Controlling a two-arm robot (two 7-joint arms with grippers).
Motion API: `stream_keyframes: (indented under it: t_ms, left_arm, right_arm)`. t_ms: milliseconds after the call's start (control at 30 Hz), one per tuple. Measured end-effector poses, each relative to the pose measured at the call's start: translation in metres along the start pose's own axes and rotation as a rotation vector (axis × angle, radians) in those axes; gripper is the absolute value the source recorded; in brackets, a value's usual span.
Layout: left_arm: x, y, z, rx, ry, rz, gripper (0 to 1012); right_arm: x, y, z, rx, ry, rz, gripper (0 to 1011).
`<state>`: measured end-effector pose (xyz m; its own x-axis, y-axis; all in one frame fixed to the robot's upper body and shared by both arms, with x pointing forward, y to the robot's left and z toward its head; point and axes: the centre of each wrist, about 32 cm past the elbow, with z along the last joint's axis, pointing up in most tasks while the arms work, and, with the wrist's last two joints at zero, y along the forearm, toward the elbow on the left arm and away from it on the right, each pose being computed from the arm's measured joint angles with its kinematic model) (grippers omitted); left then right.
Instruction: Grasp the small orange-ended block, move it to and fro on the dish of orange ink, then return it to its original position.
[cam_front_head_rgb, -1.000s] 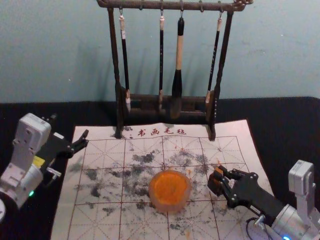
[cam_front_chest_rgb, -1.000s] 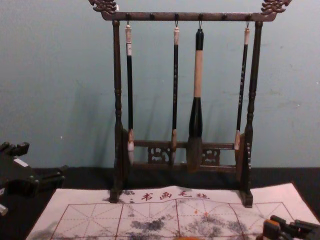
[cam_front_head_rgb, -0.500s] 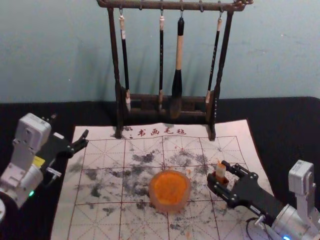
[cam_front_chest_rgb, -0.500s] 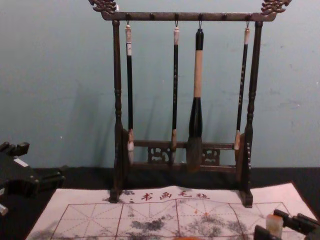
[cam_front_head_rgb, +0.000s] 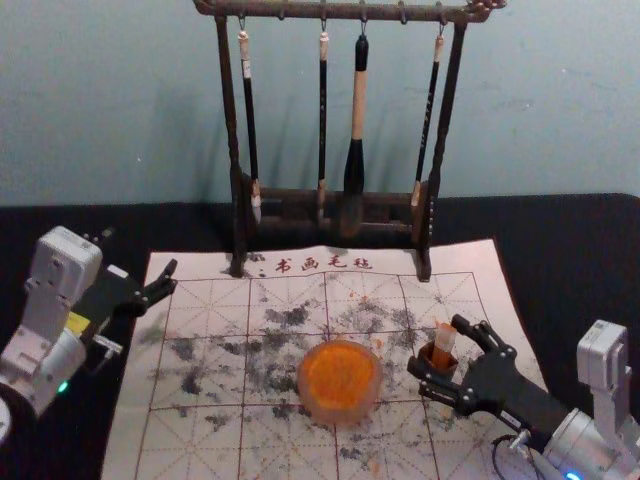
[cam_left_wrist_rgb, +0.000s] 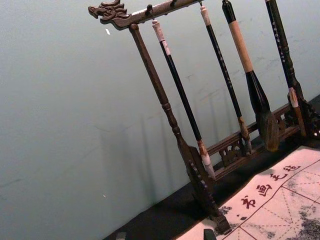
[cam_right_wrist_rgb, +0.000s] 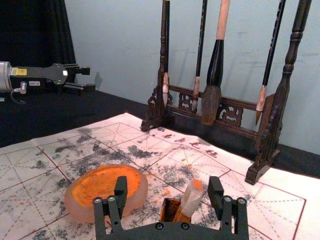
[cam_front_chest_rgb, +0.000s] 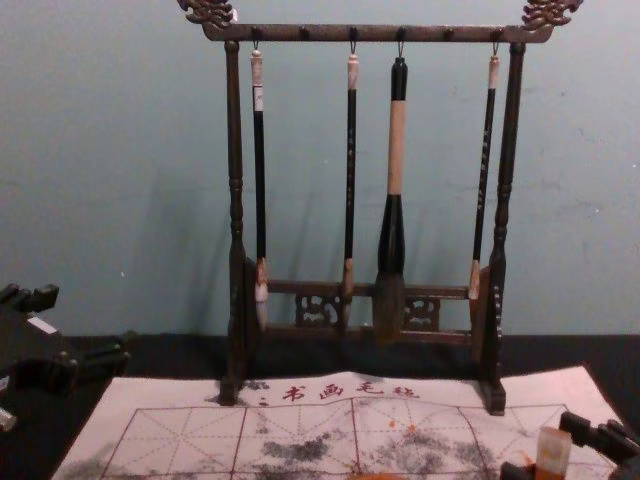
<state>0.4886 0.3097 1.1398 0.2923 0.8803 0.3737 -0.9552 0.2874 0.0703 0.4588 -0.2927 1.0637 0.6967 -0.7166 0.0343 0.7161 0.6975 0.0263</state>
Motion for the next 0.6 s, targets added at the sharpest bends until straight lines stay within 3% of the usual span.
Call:
stream_keyframes:
  t_ms: [367,600]
  left_arm:
    - [0.0000,0.0000,0.0000,0.000,0.000,0.000,1001]
    - [0.0000,0.0000,0.0000,0.000,0.000,0.000,1001]
  right_arm:
    - [0.000,0.000,0.000,0.001,-0.001,0.000,1002]
    - [-0.002,-0.001,0.014,0.056,-0.036,-0.042,1002]
